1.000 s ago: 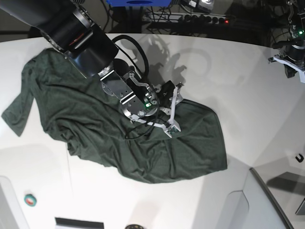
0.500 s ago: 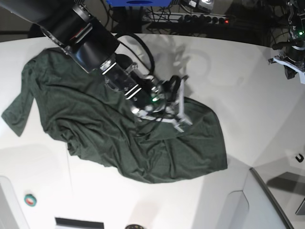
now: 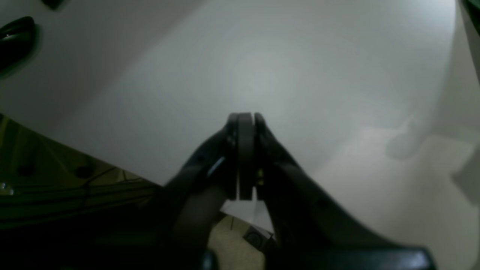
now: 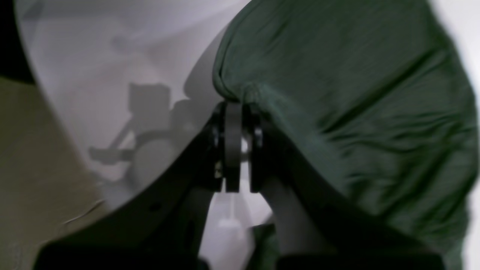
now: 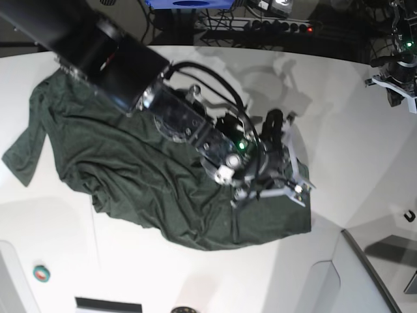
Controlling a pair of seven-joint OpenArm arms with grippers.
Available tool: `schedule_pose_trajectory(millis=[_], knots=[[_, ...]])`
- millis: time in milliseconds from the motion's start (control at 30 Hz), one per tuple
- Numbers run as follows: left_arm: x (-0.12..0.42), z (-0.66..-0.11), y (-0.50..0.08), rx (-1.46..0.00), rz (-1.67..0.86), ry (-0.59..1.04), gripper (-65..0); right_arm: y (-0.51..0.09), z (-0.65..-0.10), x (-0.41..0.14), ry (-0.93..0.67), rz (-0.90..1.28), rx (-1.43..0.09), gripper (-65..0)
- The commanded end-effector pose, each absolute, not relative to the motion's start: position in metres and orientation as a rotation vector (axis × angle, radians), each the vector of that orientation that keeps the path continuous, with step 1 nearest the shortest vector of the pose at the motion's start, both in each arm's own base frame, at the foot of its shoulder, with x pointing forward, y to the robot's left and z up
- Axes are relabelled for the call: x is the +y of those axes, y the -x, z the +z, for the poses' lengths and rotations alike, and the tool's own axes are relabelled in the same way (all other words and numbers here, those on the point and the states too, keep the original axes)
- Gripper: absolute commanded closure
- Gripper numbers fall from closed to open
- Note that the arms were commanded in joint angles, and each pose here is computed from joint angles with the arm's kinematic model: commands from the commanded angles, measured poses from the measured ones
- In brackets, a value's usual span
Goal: Layout the t-shirt on the table in an organized manner, then fold the t-shirt properly
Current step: 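Grasp opposite shirt edges with both grippers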
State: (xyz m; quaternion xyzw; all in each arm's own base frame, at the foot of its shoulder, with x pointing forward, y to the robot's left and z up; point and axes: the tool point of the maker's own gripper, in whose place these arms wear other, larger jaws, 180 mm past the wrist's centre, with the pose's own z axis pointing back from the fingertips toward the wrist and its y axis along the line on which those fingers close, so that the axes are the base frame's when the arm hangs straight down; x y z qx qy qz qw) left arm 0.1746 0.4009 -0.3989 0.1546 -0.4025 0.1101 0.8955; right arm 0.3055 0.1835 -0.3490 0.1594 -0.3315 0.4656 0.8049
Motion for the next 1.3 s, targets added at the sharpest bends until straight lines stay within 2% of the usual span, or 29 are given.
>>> schedule_pose_trajectory(millis=[0, 267, 333, 400, 467, 500, 567, 700, 867, 967, 1033, 1067, 1133, 1267], knots=[[0.408, -0.386, -0.181, -0.871, 0.215, -0.343, 0.0, -0.321, -0.333, 0.193, -0.352, 1.003, -0.779, -1.7], [0.408, -0.387, -0.180, -0.870, 0.216, -0.342, 0.0, -0.408, -0.365, 0.159, -0.232, 0.933, -0.865, -3.0], [0.407, -0.388, -0.180, -0.868, 0.218, -0.339, 0.0, -0.420, -0.371, 0.152, -0.220, 0.917, -0.885, -11.7], [0.403, -0.391, -0.179, -0.869, 0.229, -0.330, 0.0, -0.432, -0.373, 0.142, -0.182, 0.889, -0.891, -30.6], [0.394, -0.394, -0.183, -0.871, 0.225, -0.310, 0.0, -0.442, -0.367, 0.136, -0.142, 0.833, -0.922, -45.8], [0.384, -0.399, -0.189, -0.870, 0.209, -0.287, 0.0, -0.444, -0.362, 0.134, -0.126, 0.808, -0.929, -46.2], [0.367, -0.407, -0.195, -0.861, 0.176, -0.248, 0.0, -0.436, -0.359, 0.131, -0.111, 0.794, -0.890, -42.8], [0.333, -0.409, -0.215, -0.889, 0.137, -0.172, 0.0, -0.417, -0.343, 0.114, -0.172, 0.712, -0.876, -37.1], [0.301, -0.394, -0.266, -1.012, 0.198, -0.093, 0.0, -0.389, -0.330, 0.042, -0.235, 0.480, -0.919, -37.1], [0.281, -0.386, -0.294, -1.044, 0.246, -0.034, -25.3, -0.358, -0.341, -0.004, -0.204, 0.424, -0.904, -37.1], [0.269, -0.385, -0.313, -1.045, 0.276, 0.009, -38.2, -0.337, -0.352, -0.032, -0.169, 0.407, -0.882, -37.1], [0.260, -0.387, -0.324, -1.039, 0.284, 0.036, -41.0, -0.326, -0.357, -0.045, -0.152, 0.400, -0.867, -36.9], [0.244, -0.396, -0.345, -1.020, 0.273, 0.079, -41.0, -0.310, -0.364, -0.070, -0.120, 0.371, -0.842, -36.9], [0.209, -0.423, -0.374, -0.940, 0.224, 0.145, -36.4, -0.287, -0.371, -0.118, -0.055, 0.269, -0.809, -36.9]])
